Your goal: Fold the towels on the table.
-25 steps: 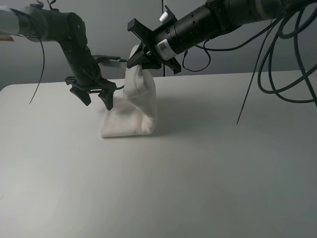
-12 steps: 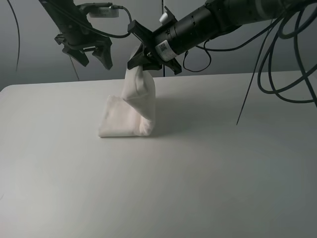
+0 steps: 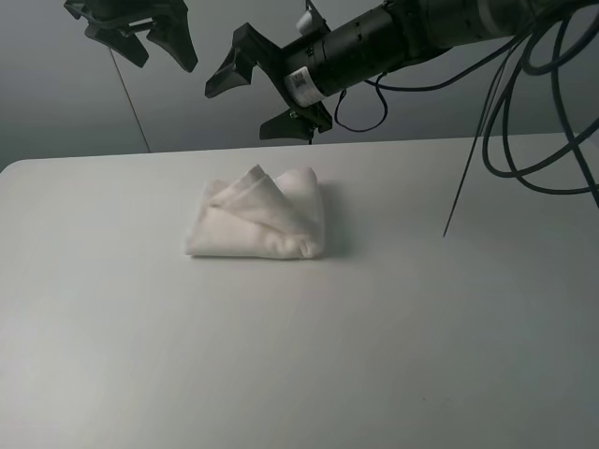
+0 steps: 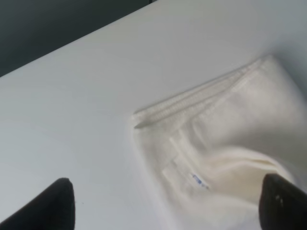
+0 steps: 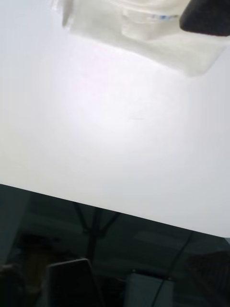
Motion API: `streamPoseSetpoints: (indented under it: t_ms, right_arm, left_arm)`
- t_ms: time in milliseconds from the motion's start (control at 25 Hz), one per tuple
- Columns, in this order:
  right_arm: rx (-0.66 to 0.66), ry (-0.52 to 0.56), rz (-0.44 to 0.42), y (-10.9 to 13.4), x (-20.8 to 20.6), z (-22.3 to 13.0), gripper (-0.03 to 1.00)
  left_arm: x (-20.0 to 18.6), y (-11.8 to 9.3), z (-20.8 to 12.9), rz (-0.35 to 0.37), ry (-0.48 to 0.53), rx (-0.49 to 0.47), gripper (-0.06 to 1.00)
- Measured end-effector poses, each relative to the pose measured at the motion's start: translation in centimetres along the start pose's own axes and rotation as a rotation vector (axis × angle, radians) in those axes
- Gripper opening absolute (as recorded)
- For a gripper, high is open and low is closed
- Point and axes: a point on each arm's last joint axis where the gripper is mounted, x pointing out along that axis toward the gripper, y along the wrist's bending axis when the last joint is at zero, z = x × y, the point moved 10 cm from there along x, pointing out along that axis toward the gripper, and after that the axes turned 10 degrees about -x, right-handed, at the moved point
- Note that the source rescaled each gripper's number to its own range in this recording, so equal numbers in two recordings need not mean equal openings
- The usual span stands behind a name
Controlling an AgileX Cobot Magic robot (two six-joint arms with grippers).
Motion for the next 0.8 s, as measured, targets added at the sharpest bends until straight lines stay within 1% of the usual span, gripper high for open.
streamPoseSetpoints:
  t_ms: [160,280,360,480,600,680,800]
  right_arm:
    - [-0.036,0.012,0.006,1.0,0.9,-0.7,1.00]
    - [-0.070,0.017,0.001,1.0,1.0,-0.9,1.00]
    - [-0.106,0.035,-0.024,0.6,1.0,-1.2,1.00]
    - [-0.181,0.099,-0.120,-1.0,0.4,-2.1,1.00]
    - [-0.280,0.169,-0.279,-3.0,-1.4,-2.7,1.00]
    - [-0.336,0.203,-0.365,-3.6,-3.0,-2.7,1.00]
    - [-0.439,0.245,-0.457,-3.4,-5.9,-2.5,1.00]
  left_arm:
    - [-0.8,-0.2,0.2,-0.002,-0.016,0.005,0.99]
    - [-1.2,-0.2,0.3,-0.002,-0.025,0.006,0.99]
    - [-1.7,-0.3,0.4,-0.002,-0.034,0.007,0.99]
    - [-2.6,-0.4,0.5,-0.001,-0.053,0.011,0.99]
    - [-4.0,-0.3,0.7,0.015,-0.079,0.022,0.99]
    - [-4.9,-0.2,0.9,0.027,-0.097,0.028,0.99]
    - [-6.8,-0.4,1.1,0.033,-0.134,0.035,0.99]
